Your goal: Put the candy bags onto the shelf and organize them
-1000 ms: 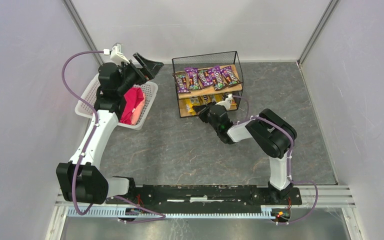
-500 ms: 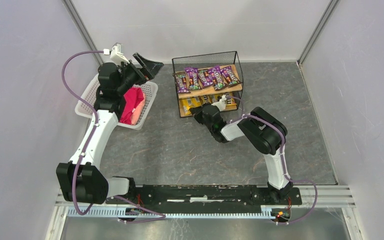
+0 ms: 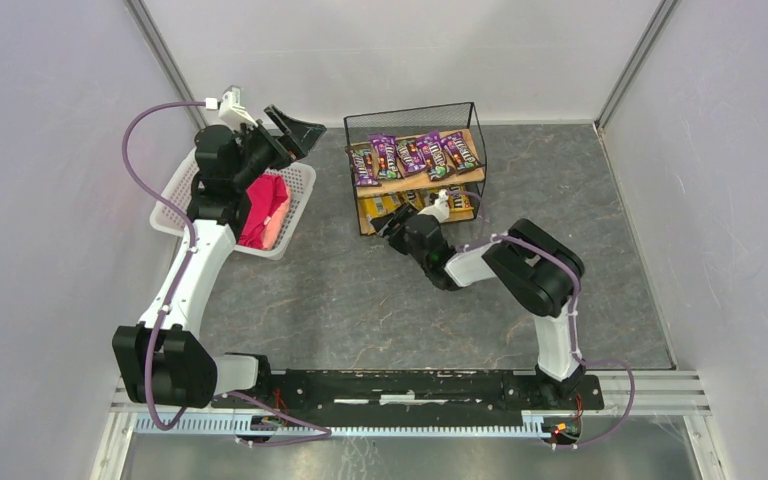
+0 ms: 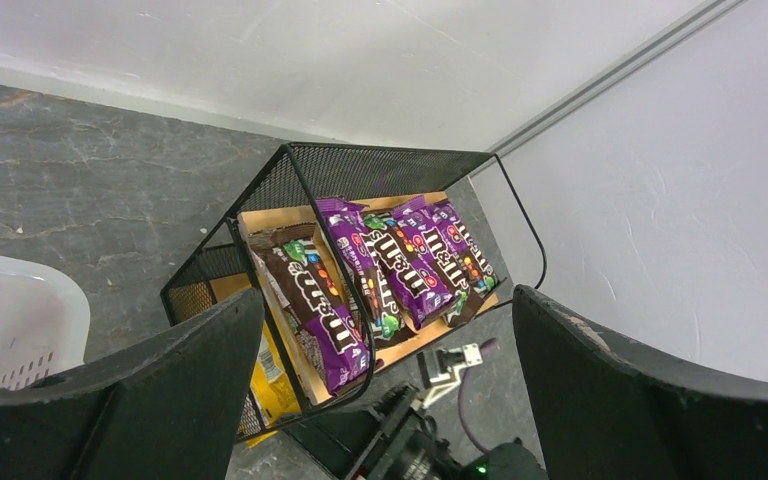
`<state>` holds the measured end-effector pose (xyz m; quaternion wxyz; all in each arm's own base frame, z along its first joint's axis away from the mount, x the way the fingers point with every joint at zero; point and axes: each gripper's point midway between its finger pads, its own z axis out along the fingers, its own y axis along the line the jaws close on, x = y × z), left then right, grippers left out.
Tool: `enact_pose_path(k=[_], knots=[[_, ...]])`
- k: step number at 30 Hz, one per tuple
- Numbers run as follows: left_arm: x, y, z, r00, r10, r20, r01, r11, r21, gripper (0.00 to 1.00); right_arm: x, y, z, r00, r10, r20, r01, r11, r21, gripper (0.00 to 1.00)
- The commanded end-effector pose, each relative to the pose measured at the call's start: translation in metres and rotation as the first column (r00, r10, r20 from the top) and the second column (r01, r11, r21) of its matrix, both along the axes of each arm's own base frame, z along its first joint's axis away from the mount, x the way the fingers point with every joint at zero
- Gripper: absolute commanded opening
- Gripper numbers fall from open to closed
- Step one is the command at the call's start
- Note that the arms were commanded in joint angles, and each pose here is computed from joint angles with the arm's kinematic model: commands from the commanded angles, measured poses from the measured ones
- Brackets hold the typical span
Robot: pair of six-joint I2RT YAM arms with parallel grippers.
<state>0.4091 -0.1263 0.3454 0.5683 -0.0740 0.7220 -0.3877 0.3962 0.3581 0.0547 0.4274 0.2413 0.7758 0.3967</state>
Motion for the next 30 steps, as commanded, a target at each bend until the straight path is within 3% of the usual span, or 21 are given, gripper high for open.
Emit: enact_pose_path(k=[1, 3, 9, 11, 15, 22, 25, 30], knots=[[-0.002, -0.001, 0.021, 0.998, -0.012, 0.06, 0.013, 1.0, -0.022, 1.0, -0.022, -0.019, 0.02, 0.998, 0.058, 0.038, -0.054, 0.995, -0.089, 0.72], [-0.002, -0.001, 0.021, 0.998, -0.011, 0.058, 0.012, 1.0, -0.022, 1.0, -0.037, -0.033, 0.015, 0.996, 0.083, 0.019, -0.08, 0.989, -0.127, 0.76], [-0.002, 0.0, 0.021, 0.998, -0.007, 0.063, 0.008, 1.0, -0.017, 1.0, -0.071, -0.077, 0.027, 0.979, 0.193, 0.061, -0.168, 0.941, -0.294, 0.76], [-0.003, 0.001, 0.023, 0.998, -0.003, 0.067, 0.004, 1.0, -0.013, 1.0, -0.083, -0.095, 0.037, 0.963, 0.252, 0.096, -0.194, 0.896, -0.399, 0.8], [-0.006, 0.0, 0.027, 0.997, -0.004, 0.081, 0.005, 1.0, -0.007, 1.0, -0.102, -0.141, 0.064, 0.939, 0.313, 0.144, -0.16, 0.767, -0.621, 0.98], [-0.018, -0.016, 0.041, 0.99, -0.047, 0.136, 0.042, 0.999, 0.034, 1.0, -0.133, -0.194, 0.169, 0.87, 0.4, 0.288, -0.033, 0.63, -0.776, 0.98], [-0.031, -0.029, 0.051, 0.98, -0.071, 0.188, 0.058, 0.995, 0.076, 1.0, -0.147, -0.215, 0.213, 0.859, 0.387, 0.336, 0.03, 0.617, -0.786, 0.98], [-0.057, -0.044, 0.071, 0.954, -0.077, 0.291, 0.026, 0.985, 0.172, 1.0, -0.171, -0.235, 0.281, 0.804, 0.376, 0.461, 0.112, 0.666, -0.738, 0.98]])
